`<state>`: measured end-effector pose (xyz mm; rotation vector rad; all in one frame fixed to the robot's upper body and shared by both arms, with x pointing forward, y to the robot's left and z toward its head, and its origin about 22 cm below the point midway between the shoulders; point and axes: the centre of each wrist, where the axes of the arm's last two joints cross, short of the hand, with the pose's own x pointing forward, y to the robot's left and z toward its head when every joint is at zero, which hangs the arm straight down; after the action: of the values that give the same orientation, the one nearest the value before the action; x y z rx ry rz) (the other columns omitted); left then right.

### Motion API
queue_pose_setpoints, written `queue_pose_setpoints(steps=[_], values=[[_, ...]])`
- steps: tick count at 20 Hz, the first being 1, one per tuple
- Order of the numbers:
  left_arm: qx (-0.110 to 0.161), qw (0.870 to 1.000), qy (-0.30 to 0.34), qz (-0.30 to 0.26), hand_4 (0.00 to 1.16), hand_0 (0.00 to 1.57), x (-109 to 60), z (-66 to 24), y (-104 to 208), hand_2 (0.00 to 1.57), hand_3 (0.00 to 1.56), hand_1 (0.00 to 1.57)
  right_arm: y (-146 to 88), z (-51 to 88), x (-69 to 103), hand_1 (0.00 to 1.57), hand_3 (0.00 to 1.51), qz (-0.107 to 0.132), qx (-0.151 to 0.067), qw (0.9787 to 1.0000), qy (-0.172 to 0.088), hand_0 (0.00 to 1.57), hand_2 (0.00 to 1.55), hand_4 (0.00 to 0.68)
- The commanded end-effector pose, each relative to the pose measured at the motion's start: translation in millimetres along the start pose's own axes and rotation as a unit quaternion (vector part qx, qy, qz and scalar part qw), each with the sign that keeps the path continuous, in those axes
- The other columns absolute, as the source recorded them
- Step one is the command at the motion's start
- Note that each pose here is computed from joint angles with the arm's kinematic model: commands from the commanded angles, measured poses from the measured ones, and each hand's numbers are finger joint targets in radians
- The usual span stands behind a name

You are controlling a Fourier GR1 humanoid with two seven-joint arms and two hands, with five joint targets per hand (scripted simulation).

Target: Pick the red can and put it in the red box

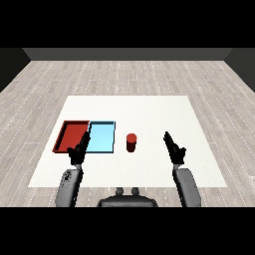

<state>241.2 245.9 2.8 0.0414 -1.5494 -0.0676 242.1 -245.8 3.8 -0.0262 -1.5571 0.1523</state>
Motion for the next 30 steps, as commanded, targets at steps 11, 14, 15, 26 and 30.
queue_pose_setpoints(steps=[11, 14, 15, 26, 30], values=[[0.005, 0.974, -0.223, 0.032, 0.00, 0.00, 9.3, 6.5, 16.8, 0.00, 0.00, 0.00, -18.3, 7.9, 6.6, 0.00, 0.00, -0.052, -0.009, 0.9804, -0.190, 0.00, 0.00, 0.000], [0.010, 0.970, -0.240, 0.028, 0.00, 0.00, 10.6, -4.6, 3.8, 0.00, 0.00, 0.00, -16.9, 19.0, -1.9, 0.00, 0.00, -0.047, -0.010, 0.9796, -0.195, 0.00, 0.00, 0.000], [0.009, 0.971, -0.237, 0.034, 0.00, 0.00, 15.0, 1.0, -3.9, 0.00, 0.00, 0.00, -10.5, 3.6, -0.6, 0.00, 0.00, -0.045, -0.008, 0.9807, -0.190, 0.00, 0.00, 0.000], [0.015, 0.971, -0.240, 0.015, 0.00, 0.00, 28.5, 9.2, 11.1, 0.00, 0.00, 0.00, -33.5, 8.1, -1.5, 0.00, 0.00, -0.045, -0.013, 0.9809, -0.189, 0.00, 0.00, 0.000], [0.021, 0.971, -0.237, 0.014, 0.00, 0.00, -1.7, -1.2, -9.8, 0.00, 0.00, 0.00, -1.8, -16.3, 16.0, 0.00, 0.00, -0.058, 0.012, 0.9802, -0.189, 0.00, 0.00, 0.000]])
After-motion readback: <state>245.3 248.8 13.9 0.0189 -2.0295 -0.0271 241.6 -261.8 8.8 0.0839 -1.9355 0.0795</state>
